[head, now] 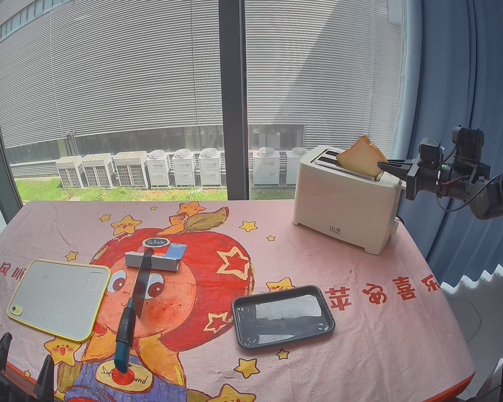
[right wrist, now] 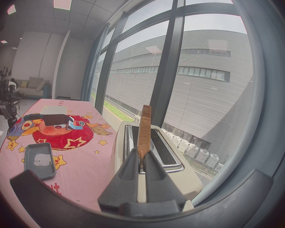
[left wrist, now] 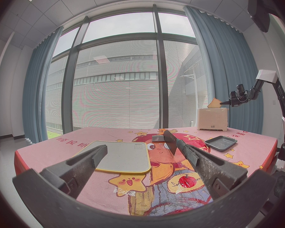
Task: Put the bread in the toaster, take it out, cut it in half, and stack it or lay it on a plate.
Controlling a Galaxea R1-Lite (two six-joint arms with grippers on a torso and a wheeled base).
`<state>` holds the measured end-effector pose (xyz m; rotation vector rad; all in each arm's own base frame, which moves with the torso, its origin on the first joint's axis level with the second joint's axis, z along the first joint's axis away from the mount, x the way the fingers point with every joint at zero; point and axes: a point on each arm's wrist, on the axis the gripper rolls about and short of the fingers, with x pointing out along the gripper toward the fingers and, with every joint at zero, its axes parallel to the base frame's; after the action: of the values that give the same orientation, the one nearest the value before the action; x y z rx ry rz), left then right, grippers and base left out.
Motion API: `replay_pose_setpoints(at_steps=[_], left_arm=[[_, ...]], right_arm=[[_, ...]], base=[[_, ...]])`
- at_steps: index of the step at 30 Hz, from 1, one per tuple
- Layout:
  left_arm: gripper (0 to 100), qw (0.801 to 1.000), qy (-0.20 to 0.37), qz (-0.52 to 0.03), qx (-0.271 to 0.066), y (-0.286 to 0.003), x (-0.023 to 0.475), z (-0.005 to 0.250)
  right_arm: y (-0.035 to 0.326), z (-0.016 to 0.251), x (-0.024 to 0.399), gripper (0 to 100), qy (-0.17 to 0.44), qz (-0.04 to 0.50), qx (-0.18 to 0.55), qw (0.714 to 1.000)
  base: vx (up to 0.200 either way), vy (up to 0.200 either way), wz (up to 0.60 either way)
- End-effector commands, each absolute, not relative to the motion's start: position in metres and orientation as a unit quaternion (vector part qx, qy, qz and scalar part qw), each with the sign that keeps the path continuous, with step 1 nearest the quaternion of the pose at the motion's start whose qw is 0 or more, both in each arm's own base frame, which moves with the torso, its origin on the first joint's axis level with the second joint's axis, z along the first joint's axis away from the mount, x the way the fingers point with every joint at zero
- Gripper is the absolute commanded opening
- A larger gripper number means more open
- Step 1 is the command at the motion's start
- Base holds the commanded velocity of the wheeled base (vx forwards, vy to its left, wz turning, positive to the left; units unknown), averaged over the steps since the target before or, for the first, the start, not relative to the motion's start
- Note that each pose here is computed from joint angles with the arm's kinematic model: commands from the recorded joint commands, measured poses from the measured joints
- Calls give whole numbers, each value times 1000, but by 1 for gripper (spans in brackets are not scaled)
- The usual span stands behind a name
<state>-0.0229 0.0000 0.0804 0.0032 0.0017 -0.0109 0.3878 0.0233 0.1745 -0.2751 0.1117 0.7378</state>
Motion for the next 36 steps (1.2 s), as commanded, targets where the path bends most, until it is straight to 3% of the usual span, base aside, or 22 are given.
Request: replay_pose_setpoints(at_steps=[1, 33, 34, 36], left_arm=[[100, 1000, 2, -6, 2, 0, -23, 75], [100, 1000, 2, -5, 2, 0, -23, 75], [100, 1000, 2, -6, 2, 0, -23, 75], [100, 1000, 2, -6, 2, 0, -23, 75]], right_arm=[[27, 169, 393, 0, 58, 364, -132, 920], [34, 167, 405, 0, 63, 372, -129, 917], [34, 167, 404, 100, 69, 373, -128, 916], [34, 167, 403, 100, 74, 374, -126, 916]], base=[[0, 0, 0], [0, 0, 0], [0, 0, 0], [0, 0, 0]])
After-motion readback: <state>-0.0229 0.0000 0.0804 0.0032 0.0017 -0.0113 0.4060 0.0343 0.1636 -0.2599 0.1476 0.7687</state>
